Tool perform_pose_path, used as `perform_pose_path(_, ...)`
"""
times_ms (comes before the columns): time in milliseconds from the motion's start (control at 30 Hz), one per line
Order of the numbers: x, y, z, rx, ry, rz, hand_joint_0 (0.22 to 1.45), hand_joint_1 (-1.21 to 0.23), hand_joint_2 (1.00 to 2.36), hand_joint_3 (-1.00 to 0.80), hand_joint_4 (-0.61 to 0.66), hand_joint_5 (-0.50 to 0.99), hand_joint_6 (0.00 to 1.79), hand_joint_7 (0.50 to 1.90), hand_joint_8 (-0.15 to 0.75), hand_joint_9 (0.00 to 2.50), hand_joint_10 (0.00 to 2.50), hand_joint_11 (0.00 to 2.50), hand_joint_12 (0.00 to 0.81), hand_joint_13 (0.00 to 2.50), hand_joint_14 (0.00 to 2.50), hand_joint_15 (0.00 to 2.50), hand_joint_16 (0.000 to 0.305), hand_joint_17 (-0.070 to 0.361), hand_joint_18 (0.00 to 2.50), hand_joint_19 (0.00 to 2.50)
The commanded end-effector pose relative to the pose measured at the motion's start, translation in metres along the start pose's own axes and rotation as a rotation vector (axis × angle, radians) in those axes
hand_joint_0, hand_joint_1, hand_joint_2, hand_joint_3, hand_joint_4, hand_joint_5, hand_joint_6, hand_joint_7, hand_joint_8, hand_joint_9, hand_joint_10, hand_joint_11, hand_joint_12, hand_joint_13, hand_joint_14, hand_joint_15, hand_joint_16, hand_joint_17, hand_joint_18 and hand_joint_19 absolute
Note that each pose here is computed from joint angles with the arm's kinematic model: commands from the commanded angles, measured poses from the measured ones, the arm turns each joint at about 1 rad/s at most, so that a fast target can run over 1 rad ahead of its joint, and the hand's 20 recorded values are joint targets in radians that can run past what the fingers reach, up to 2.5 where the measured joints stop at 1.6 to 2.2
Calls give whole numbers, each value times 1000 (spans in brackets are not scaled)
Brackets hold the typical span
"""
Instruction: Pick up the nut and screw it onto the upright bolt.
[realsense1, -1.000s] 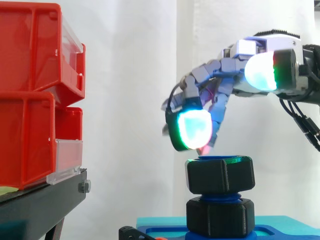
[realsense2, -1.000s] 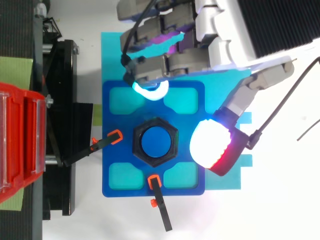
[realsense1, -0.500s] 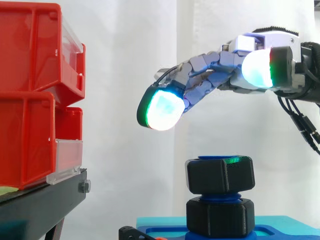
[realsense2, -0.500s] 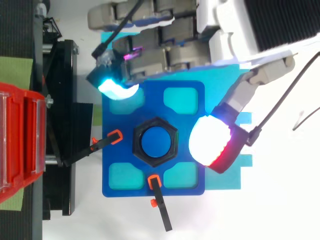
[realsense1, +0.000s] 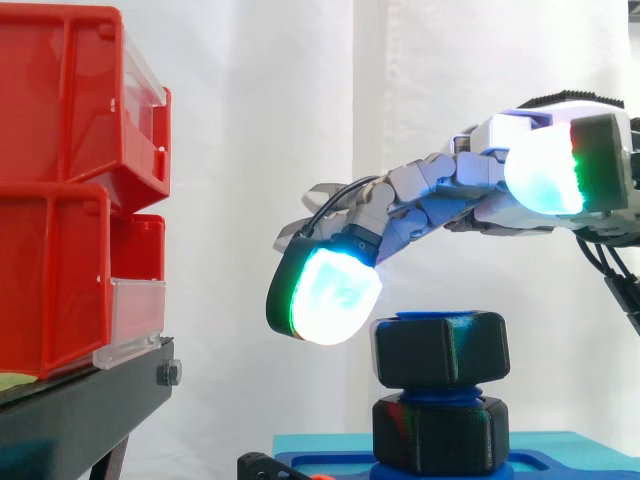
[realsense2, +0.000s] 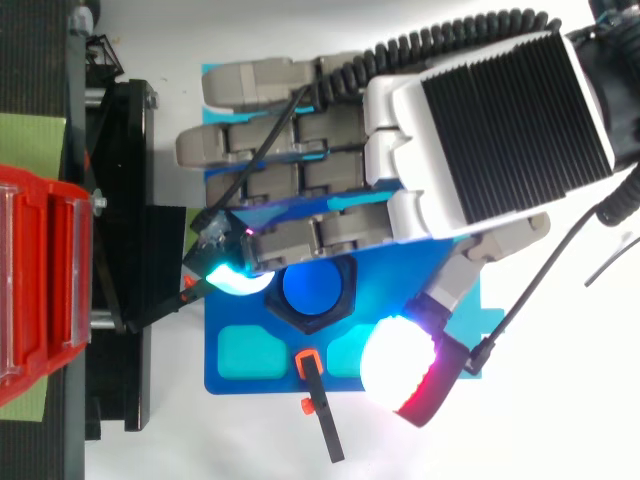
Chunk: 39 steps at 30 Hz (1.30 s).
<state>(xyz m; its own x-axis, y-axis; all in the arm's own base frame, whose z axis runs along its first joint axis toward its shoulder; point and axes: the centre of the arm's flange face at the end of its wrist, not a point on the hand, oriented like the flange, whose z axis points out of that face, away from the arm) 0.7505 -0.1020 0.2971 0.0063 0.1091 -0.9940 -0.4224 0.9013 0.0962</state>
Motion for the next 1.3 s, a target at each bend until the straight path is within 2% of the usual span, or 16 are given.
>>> perform_pose_path(0,3,7,4,-5,7,6,416,56,1000,-500,150,-168,501,639,247,355,0,0,380,0,0,0,57,127,0,0)
perform_pose_path(333,4,15,9,-8,7,7,421,40,1000,-500,172,-152,502,708,258,388,0,0,382,0,0,0,56,126,0,0)
perform_pose_path(633,4,15,9,-8,7,7,428,33,1000,-500,189,-141,503,746,265,419,0,0,385,0,0,0,54,121,0,0)
perform_pose_path(967,8,9,5,0,-1,0,425,-1,1000,-500,195,-127,503,776,270,466,0,0,383,42,0,0,52,117,0,0)
perform_pose_path(1267,7,6,4,3,-4,-1,422,-18,1000,-500,222,-105,504,889,279,489,0,0,375,76,0,0,50,112,0,0)
